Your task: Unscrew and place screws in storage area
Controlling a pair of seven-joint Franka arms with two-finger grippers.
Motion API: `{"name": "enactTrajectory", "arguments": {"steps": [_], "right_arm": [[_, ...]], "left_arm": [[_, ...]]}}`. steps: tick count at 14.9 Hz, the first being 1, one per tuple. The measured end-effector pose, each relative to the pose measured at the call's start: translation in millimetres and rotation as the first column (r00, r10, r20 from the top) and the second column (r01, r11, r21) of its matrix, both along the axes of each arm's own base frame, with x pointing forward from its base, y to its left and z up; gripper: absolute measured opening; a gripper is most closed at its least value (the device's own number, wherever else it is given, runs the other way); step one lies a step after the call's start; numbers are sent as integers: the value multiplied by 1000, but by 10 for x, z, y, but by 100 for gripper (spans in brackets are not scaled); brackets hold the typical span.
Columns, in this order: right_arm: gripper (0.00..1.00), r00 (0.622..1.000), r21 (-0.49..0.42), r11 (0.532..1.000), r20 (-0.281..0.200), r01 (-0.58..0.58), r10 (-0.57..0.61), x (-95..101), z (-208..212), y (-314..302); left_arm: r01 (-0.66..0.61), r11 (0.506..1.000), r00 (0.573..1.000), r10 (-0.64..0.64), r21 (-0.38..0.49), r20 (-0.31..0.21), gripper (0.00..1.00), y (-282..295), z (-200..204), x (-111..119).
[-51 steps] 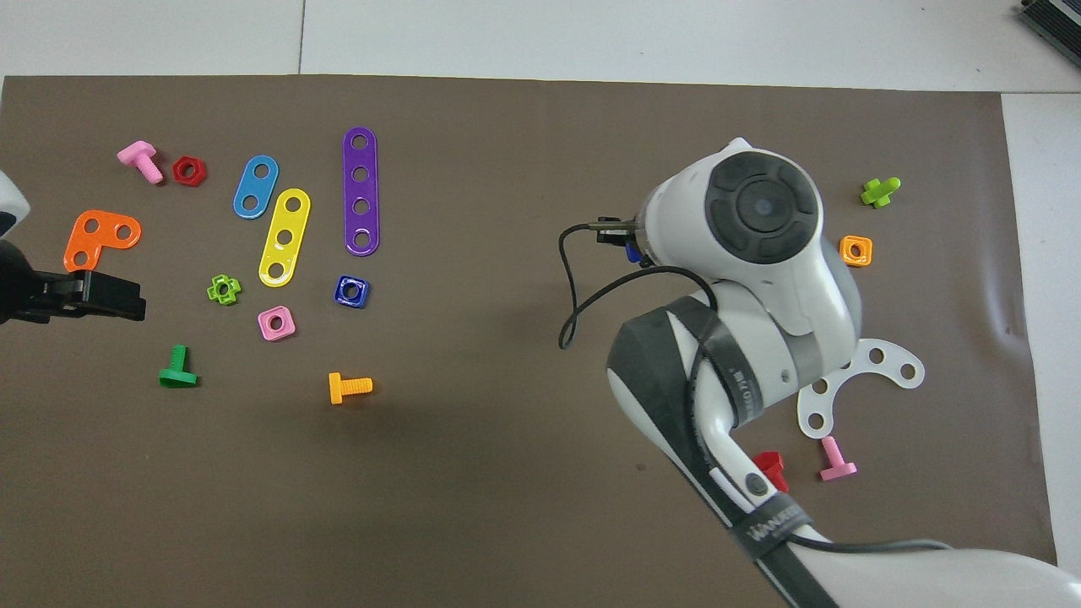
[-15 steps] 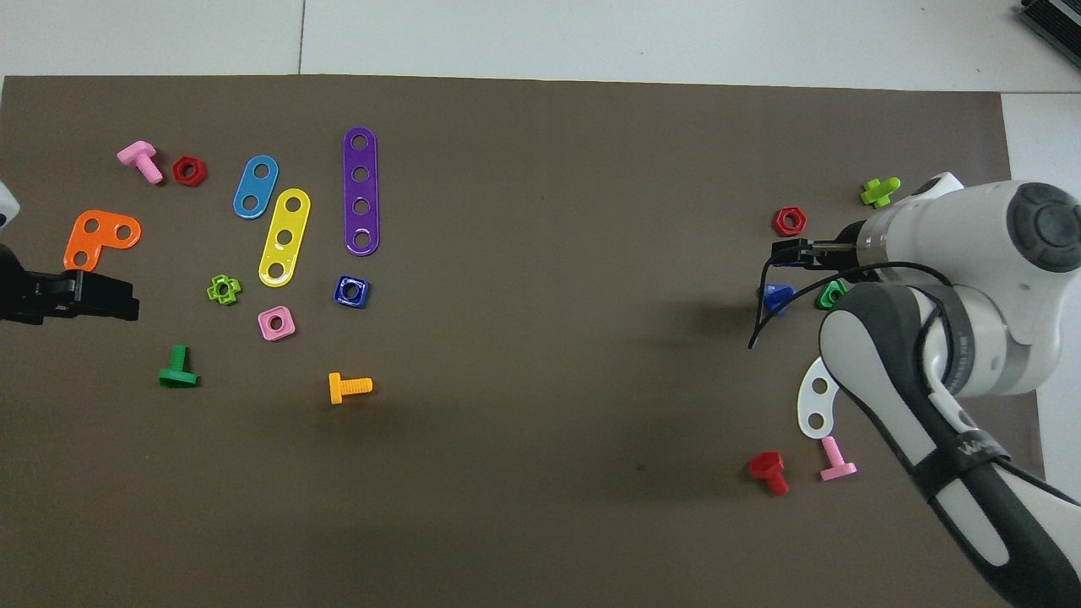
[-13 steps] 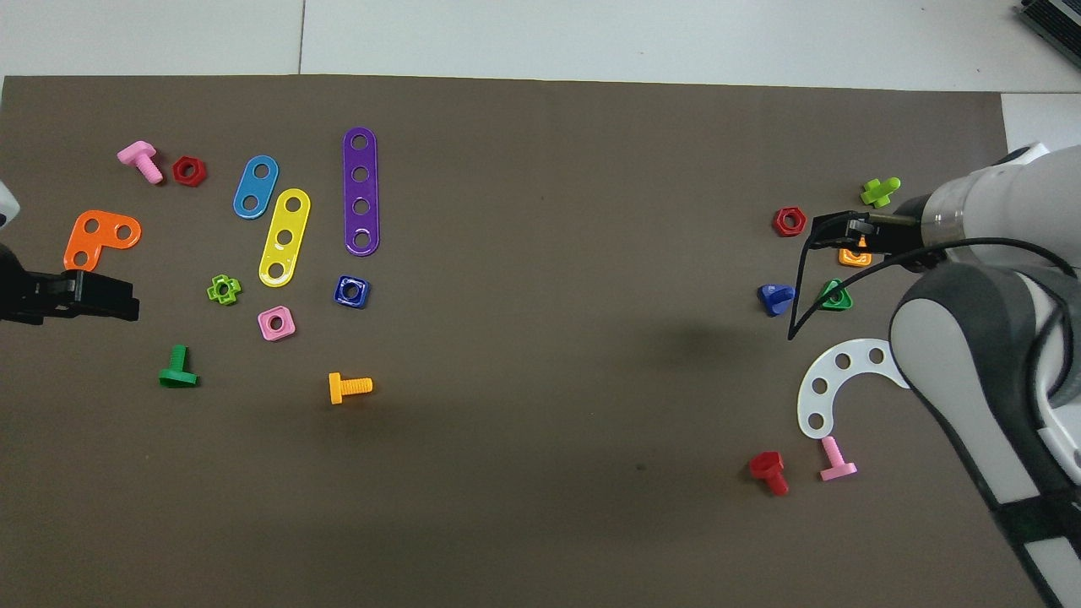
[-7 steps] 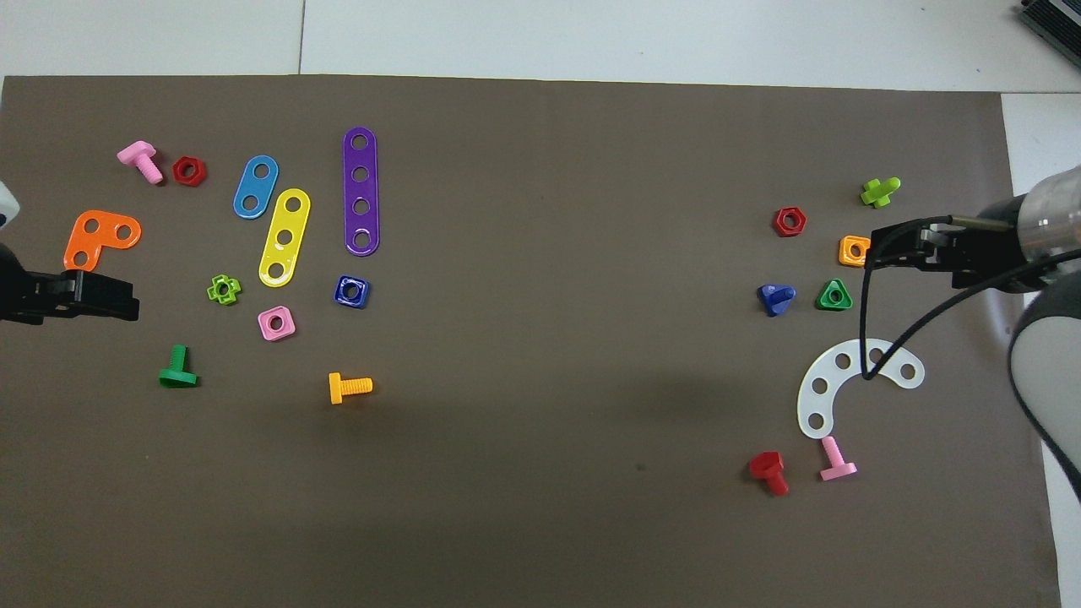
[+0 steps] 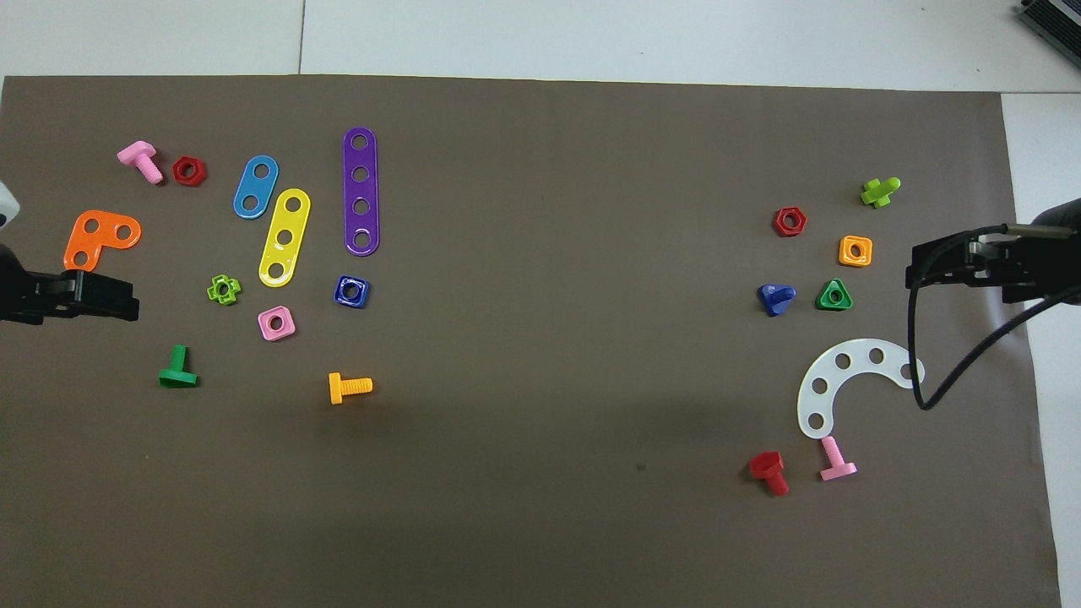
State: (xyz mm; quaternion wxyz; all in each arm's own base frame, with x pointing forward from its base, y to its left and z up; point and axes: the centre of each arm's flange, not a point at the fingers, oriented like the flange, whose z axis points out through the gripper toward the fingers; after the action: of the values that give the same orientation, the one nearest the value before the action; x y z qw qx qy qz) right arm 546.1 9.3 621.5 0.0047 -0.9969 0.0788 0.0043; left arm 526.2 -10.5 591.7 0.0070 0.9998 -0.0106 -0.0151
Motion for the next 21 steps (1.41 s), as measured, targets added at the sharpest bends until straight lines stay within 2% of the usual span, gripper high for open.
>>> {"name": "enactTrajectory", "arguments": {"steps": [7, 21], "right_arm": [[100, 999, -2, 999, -4, -49, 49, 9, -19, -18], [100, 999, -31, 998, -15, -51, 51, 2, -43, -53]], "left_arm": [[0, 1000, 1000, 0, 0, 0, 100, 0, 0, 0], [0, 1000, 1000, 0, 0, 0, 100, 0, 0, 0]]}}
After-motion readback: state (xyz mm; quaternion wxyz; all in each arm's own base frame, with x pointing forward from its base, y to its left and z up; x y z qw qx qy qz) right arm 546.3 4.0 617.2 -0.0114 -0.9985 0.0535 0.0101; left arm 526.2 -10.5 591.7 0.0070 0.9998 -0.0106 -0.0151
